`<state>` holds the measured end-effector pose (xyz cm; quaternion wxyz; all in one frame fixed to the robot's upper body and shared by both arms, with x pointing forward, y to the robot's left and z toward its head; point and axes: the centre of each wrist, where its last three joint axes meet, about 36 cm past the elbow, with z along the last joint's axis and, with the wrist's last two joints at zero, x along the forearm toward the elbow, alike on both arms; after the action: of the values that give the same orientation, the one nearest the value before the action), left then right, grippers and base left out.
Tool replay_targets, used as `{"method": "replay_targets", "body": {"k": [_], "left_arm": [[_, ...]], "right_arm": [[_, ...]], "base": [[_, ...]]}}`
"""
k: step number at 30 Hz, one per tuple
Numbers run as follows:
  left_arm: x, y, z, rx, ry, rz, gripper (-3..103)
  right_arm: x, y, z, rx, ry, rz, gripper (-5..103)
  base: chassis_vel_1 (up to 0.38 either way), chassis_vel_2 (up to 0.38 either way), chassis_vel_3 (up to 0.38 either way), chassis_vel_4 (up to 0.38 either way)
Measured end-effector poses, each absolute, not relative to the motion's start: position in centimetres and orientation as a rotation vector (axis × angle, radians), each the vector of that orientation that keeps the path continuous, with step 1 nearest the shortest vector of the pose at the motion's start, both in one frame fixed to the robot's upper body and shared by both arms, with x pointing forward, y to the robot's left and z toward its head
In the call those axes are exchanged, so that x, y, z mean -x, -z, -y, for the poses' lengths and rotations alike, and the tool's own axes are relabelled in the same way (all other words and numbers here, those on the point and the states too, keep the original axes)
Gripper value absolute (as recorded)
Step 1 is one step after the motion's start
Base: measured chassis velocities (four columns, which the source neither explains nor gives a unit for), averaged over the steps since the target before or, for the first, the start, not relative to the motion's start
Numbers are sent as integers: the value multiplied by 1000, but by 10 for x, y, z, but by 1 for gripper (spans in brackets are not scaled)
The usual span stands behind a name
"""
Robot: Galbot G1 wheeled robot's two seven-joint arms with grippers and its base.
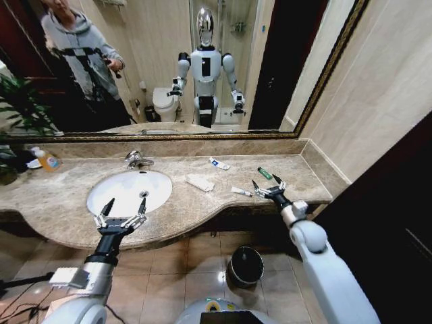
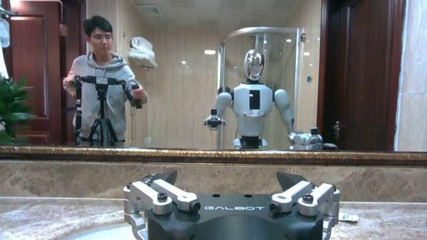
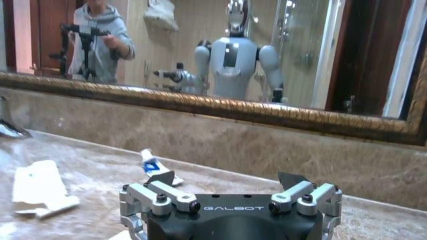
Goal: Pick up the trash from the sink and place it in the trash bin.
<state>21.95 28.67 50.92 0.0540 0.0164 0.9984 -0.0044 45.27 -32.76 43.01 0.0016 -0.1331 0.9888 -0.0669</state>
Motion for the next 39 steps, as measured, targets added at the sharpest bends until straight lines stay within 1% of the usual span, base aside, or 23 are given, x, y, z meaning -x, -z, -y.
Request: {"method": "replay_targets", "body": {"k": [8,13,20,32,33,35,36,38,39], "left_arm": [[-219,-509,-287,-50,13,-3033,100],[-219,-509,-287,-50,13,-3033,100],[-219,-509,-287,-50,13,-3033,100],[-219,-509,-287,-50,13,-3033,100],[-219,-509,-287,-50,13,-3033,100],[-219,-509,-287,-50,13,-3033,100],[-219,-509,-287,-50,13,-3033,100],[-219,-509,-287,-50,13,-3033,100],[-219,-509,-287,-50,13,-3033,100]], "right_arm": [[-505,-424,345,423,210,-3186,100],[-536,-426,347,434,179,-3228,100],[-563,-415,350,433,201,-3254,100],[-587,-409,362,371,203,-3291,100],[-588,-408,364,358,200,-3298,102],[-587,-405,374,312,190,-3315,94],[-587,-405,374,312,190,-3315,94],[-581,-402,385,273,181,-3327,84],[-581,-402,385,273,181,-3327,84]], "base": [[0,0,0,0],[0,0,0,0],[0,0,0,0],[0,0,0,0],[0,0,0,0],[0,0,0,0],[0,0,0,0],[0,0,0,0],[0,0,0,0]]}}
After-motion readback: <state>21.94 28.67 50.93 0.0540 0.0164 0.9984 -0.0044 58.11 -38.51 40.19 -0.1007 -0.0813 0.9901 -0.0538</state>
